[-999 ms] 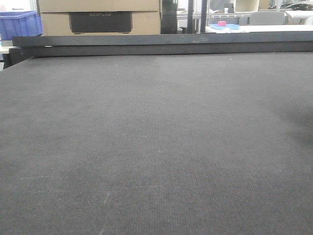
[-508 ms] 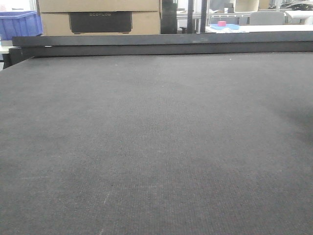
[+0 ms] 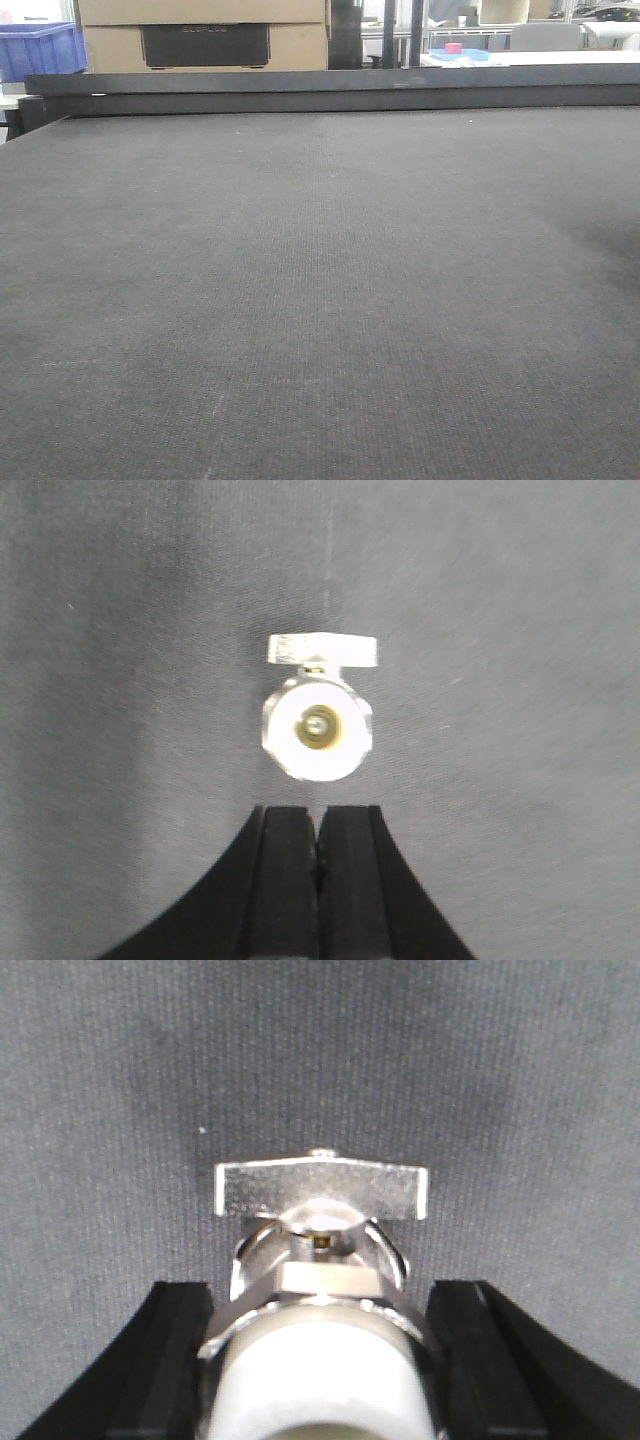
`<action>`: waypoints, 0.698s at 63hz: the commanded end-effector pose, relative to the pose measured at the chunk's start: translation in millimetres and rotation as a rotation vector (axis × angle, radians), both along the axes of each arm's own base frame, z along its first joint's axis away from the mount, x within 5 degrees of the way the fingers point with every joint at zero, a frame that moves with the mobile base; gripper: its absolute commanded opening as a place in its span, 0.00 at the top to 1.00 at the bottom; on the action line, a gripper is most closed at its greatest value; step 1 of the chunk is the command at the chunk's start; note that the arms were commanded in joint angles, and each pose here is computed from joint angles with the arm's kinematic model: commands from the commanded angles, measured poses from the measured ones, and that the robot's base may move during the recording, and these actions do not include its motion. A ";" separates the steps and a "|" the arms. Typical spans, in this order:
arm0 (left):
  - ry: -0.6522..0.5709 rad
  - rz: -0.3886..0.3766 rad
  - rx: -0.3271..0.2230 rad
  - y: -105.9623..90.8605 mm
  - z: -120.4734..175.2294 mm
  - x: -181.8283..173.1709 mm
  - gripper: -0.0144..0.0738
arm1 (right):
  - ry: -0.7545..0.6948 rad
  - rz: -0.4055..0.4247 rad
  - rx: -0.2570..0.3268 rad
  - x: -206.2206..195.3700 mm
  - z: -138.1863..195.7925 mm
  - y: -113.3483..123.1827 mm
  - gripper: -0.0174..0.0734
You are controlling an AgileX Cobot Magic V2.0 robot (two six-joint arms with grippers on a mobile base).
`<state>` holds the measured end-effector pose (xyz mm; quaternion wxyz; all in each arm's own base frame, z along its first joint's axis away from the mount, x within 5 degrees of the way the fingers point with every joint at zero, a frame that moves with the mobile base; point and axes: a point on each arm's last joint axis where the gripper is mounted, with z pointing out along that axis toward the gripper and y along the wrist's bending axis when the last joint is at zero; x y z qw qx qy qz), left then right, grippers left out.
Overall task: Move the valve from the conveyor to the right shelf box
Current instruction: 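Close the left gripper around the other white valve body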
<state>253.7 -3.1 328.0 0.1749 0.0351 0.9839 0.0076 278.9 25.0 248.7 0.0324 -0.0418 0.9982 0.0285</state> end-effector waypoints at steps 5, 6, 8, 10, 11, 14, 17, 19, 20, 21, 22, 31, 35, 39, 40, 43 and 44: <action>0.063 -0.020 0.005 0.1 -14.6 17.0 0.90 | -0.036 0.000 0.002 2.9 0.9 -1.6 0.99; 0.070 -0.020 0.005 0.1 -16.6 18.4 0.87 | -0.036 0.000 0.002 2.9 0.9 -1.6 0.99; 0.086 -0.020 0.005 0.1 -20.8 21.2 0.82 | -0.036 0.000 0.002 2.9 0.9 -1.6 0.99; 0.103 -0.020 0.007 0.2 -25.6 24.4 0.76 | -0.036 0.000 0.002 2.9 0.9 -1.6 0.99; 0.106 -0.020 0.007 0.2 -27.1 25.6 0.71 | -0.036 0.000 0.002 2.9 0.9 -1.6 0.99; 0.124 -0.020 0.010 0.4 -32.6 29.3 0.58 | -0.036 0.000 0.002 2.9 0.9 -1.6 0.99; 0.139 -0.020 0.010 0.3 -37.4 32.3 0.46 | -0.036 0.000 0.002 2.9 0.9 -1.6 0.99; 0.148 -0.021 0.012 0.5 -40.1 33.9 0.39 | -0.036 0.000 0.002 2.9 0.9 -1.6 0.99; 0.152 -0.021 0.012 0.4 -41.2 34.5 0.36 | -0.036 0.000 0.002 2.9 0.9 -1.6 0.99; 0.157 -0.021 0.012 0.4 -42.6 35.3 0.33 | -0.036 0.000 0.002 2.9 0.9 -1.6 0.99; 0.164 -0.021 0.012 0.4 -44.5 36.4 0.30 | -0.036 0.000 0.002 2.9 0.9 -1.6 0.99; 0.175 -0.021 0.012 0.3 -58.9 47.6 0.19 | -0.036 -0.002 0.007 2.9 1.0 -1.1 0.99; 0.184 -0.022 0.012 0.2 -65.4 52.0 0.19 | -0.036 -0.002 0.007 2.9 1.0 -1.1 0.99; 0.211 -0.022 0.012 0.2 -72.9 55.0 0.20 | -0.036 -0.002 0.007 2.9 1.0 -1.1 0.99; 0.217 -0.022 0.012 0.2 -74.6 55.8 0.20 | -0.036 -0.002 0.007 2.9 1.0 -1.1 0.99; 0.232 -0.022 0.012 0.1 -78.8 57.3 0.21 | -0.036 -0.002 0.007 2.9 1.0 -1.1 0.99; 0.237 -0.022 0.012 0.1 -80.2 57.9 0.21 | -0.036 -0.002 0.007 2.9 1.0 -1.1 0.99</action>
